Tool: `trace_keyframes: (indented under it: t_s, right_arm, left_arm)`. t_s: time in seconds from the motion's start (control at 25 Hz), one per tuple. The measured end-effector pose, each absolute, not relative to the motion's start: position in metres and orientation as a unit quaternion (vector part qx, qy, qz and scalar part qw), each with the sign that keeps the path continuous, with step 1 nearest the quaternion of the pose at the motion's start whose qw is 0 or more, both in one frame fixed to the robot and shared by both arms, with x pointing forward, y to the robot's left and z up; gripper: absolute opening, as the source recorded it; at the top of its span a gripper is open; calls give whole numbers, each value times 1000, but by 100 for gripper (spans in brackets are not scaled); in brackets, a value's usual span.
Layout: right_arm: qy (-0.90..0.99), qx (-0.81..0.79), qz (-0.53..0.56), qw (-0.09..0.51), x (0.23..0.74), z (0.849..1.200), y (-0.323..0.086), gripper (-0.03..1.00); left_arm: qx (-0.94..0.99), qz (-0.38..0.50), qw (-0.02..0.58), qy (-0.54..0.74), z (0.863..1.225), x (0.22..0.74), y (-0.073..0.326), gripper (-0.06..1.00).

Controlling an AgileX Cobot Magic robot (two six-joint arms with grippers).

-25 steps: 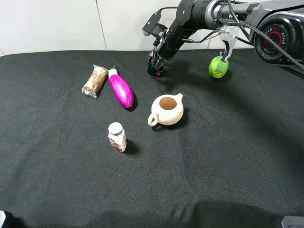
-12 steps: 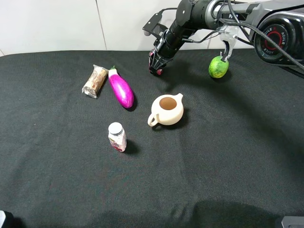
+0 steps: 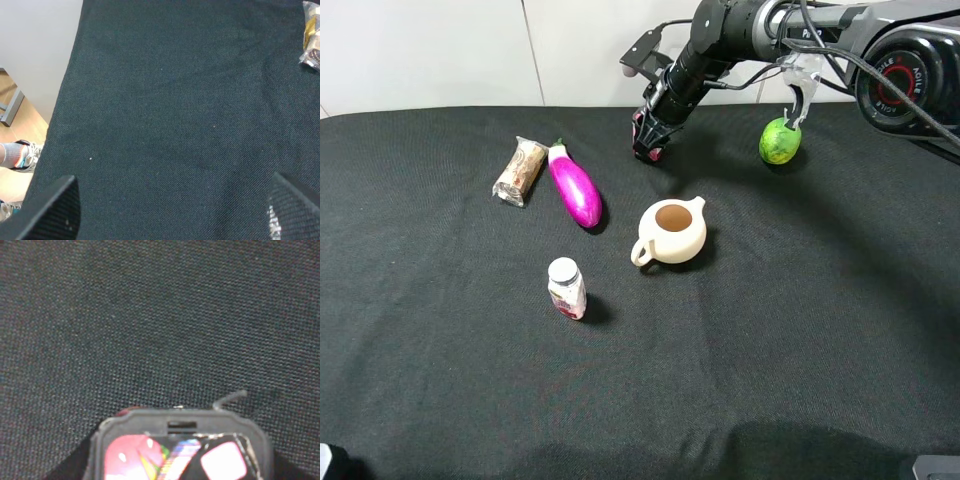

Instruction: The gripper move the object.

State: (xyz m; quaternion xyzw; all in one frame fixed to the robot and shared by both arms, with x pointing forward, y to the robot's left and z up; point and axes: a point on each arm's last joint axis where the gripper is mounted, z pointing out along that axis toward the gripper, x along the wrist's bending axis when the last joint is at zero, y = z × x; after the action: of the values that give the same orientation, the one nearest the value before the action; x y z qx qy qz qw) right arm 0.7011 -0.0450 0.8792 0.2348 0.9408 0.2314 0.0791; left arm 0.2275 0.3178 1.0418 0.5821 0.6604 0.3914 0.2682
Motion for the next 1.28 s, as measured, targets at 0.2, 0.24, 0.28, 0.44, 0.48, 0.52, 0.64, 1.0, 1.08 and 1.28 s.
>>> trace_keyframes:
  t_s: [0.2,0.24,0.28,0.44,0.48,0.52,0.64,1.0,1.08,1.28]
  right_arm:
    - [940,248,227,57,697,882,-45,34]
    - [941,250,224,49,696,884,-45,34]
    - [941,252,222,46,695,885,-46,34]
    - [940,260,216,42,692,898,-48,34]
    - [940,261,216,42,692,902,-48,34]
    - [940,260,216,44,691,908,-48,34]
    - [939,264,215,45,690,919,-50,34]
    - [936,273,213,64,684,957,-55,34]
    - [934,278,216,64,682,969,-59,34]
    - [930,296,209,59,680,990,-73,34]
  left_arm:
    - [582,391,268,660,1042,228,318,79]
    - [582,391,268,660,1042,228,318,79]
    - [582,391,268,660,1042,228,318,79]
    - [582,391,268,660,1042,228,318,79]
    - [582,391,268,660,1042,228,318,79]
    - [582,391,268,660,1042,228,318,79]
    - [582,391,268,660,1042,228,318,79]
    - [582,391,268,660,1042,228,318,79]
    - [582,391,268,660,1042,228,318,79]
    - [582,391,268,660,1042,228,318,79]
